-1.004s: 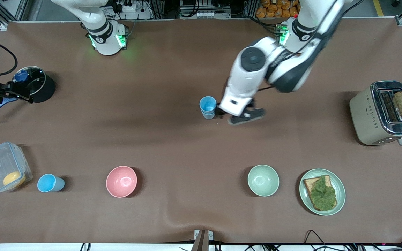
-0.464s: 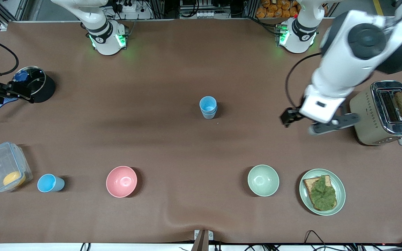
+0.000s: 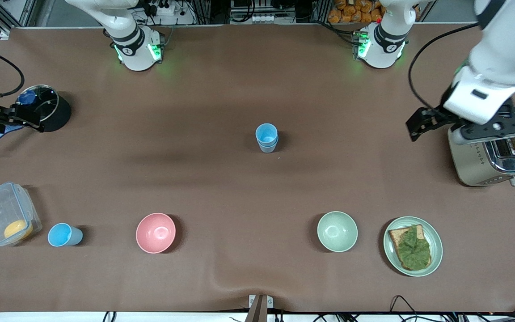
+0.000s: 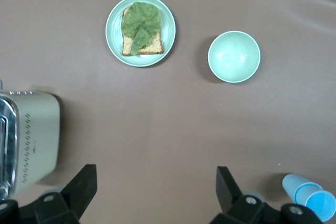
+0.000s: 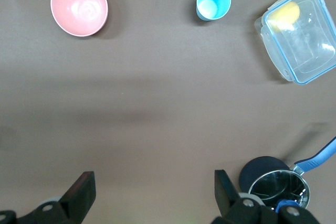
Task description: Stack blue cups with both arms
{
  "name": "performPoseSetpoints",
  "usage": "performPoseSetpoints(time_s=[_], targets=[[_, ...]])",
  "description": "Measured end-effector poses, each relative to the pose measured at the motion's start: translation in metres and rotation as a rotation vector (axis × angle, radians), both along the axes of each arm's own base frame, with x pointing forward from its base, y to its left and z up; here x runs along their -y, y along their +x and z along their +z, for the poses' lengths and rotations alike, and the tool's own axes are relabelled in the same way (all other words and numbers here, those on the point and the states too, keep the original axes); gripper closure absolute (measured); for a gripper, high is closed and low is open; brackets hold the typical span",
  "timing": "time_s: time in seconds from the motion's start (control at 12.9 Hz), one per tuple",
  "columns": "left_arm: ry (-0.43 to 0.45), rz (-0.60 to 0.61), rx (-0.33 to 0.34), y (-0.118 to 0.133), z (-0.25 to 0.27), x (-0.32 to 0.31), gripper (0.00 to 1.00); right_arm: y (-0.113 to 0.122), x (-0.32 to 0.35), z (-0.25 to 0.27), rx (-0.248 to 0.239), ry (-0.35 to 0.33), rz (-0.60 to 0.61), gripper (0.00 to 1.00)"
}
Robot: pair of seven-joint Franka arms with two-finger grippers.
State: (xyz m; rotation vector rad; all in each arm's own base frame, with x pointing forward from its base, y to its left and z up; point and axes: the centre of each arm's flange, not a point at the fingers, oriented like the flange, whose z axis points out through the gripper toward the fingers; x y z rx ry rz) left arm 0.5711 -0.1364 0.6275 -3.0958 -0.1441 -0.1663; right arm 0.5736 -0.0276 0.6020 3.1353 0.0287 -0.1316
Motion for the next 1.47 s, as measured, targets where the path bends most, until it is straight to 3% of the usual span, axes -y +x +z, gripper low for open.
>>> performPoseSetpoints(time_s=[0.39, 1.47], targets=[[-0.017, -0.037, -0.049, 0.000, 0.001, -0.040, 0.00, 0.000, -0.004, 0.000, 0.000, -0.002, -0.016, 0.00], [-0.014, -0.106, -0.051, -0.009, 0.008, -0.059, 0.00, 0.000, -0.005, 0.000, -0.001, -0.002, -0.025, 0.00]])
